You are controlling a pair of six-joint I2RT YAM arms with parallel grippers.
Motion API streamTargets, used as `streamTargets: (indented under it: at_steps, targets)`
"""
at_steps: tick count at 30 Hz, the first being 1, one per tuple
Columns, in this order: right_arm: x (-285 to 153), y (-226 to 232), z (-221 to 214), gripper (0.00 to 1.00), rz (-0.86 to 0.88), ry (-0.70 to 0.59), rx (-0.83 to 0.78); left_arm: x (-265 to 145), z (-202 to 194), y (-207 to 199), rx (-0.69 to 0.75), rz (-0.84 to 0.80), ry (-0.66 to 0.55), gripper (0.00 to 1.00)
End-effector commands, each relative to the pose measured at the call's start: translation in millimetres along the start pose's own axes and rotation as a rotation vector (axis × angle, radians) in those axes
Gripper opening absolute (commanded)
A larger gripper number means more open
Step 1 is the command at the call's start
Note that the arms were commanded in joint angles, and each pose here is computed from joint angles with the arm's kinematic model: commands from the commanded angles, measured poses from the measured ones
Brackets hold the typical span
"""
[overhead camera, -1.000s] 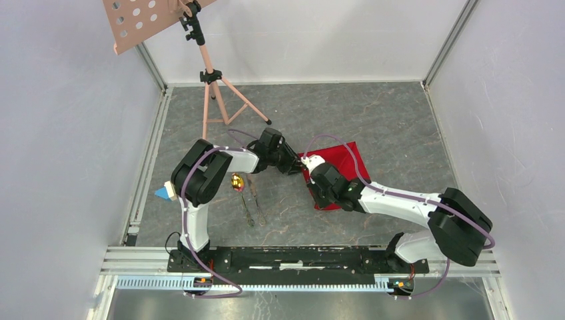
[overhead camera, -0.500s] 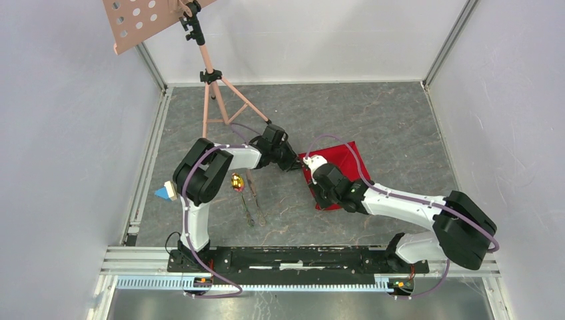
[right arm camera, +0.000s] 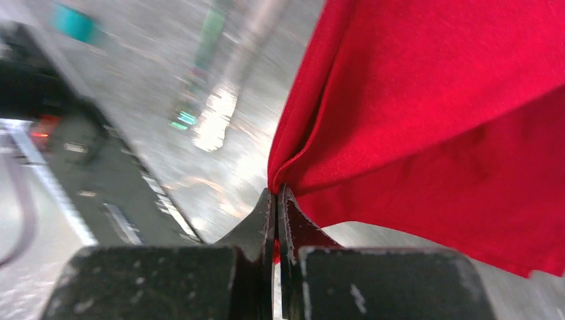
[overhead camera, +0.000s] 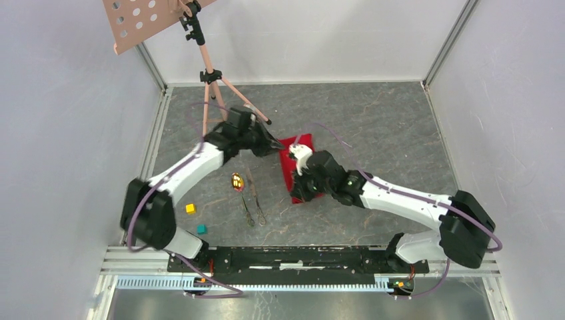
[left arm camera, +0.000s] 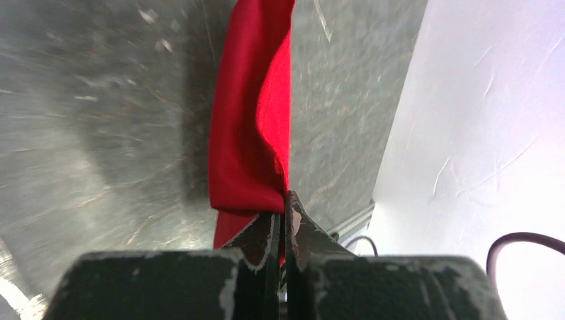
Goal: Fold the napkin into a case and place the utensils inside
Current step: Turn over the upper triangle folded napkin at the center of the board.
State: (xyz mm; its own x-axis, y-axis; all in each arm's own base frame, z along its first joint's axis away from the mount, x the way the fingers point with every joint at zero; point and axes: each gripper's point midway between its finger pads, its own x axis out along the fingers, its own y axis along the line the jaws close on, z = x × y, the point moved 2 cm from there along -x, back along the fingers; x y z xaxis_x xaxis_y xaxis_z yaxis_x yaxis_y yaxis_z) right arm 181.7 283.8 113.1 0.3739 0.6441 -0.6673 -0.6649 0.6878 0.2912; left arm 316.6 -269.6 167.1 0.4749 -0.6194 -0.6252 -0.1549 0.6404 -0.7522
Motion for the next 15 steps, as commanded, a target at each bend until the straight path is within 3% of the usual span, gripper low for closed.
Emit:
streamTargets:
  at_steps: [1,4,8,11,15]
  targets:
    - [-13.1,100.9,67.8,0.0,0.381,-0.102,-0.06,-103.2,54.7,-12.1,0.129,0.03,-0.25,0.02]
    - [-32.1,156.3,87.6,0.0,0.619,-0.157,-0.085,-159.8,74.9,-30.7,0.271,0.117,-0.367,0.02]
    - [-47.4,155.2,82.4,0.01,0.781,-0.197,-0.002,-168.3,92.2,-45.4,0.336,0.179,-0.374,0.02]
    - [-41.2,129.8,49.1,0.01,0.864,-0.172,0.103,-130.7,100.0,-40.7,0.339,0.24,-0.318,0.02]
    - [-33.9,75.2,-5.4,0.01,0.872,-0.135,0.258,-31.9,92.2,-34.3,0.399,0.331,-0.2,0.02]
